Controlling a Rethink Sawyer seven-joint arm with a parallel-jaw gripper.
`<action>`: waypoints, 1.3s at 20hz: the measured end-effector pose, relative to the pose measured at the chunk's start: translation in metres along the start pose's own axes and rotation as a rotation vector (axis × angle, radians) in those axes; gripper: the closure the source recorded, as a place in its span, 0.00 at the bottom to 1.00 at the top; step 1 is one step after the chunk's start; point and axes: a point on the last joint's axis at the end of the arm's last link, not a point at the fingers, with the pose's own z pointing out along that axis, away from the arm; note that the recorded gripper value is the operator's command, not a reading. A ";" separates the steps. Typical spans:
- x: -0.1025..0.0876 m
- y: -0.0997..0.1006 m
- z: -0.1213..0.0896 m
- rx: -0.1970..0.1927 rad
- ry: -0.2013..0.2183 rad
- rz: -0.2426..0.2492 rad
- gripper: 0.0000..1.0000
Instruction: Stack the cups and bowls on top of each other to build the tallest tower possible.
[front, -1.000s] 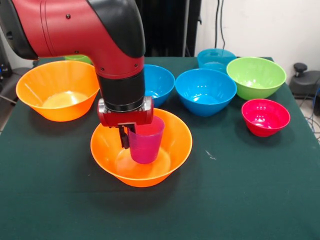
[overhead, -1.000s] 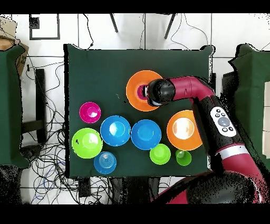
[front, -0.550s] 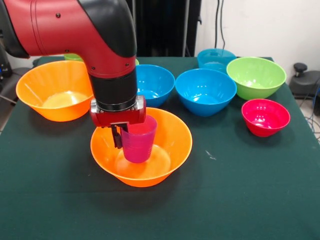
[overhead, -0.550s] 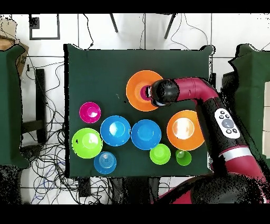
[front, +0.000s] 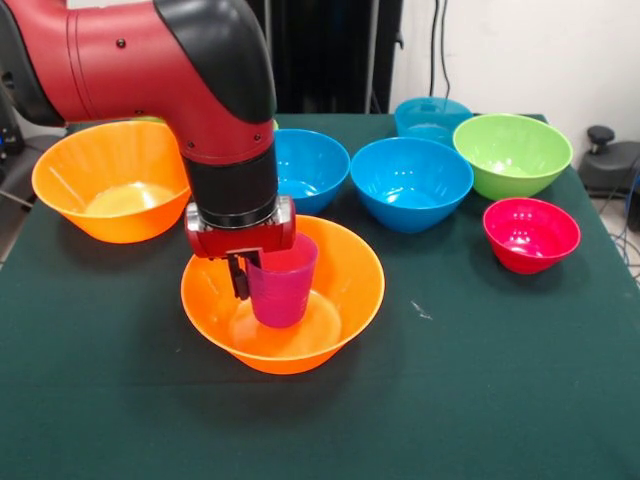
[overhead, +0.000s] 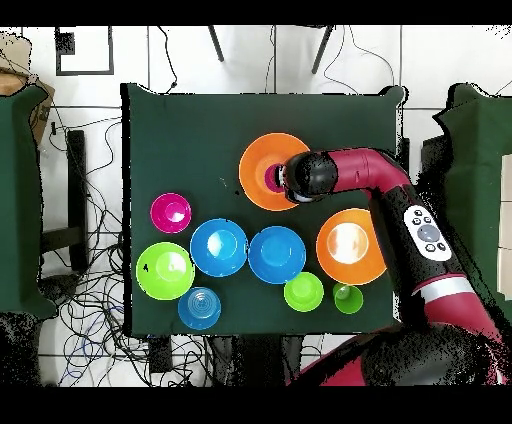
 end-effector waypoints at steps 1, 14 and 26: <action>0.000 0.001 0.001 -0.002 0.001 0.000 1.00; -0.002 0.007 0.007 -0.007 0.002 -0.002 1.00; -0.003 0.006 0.007 -0.006 0.002 -0.002 1.00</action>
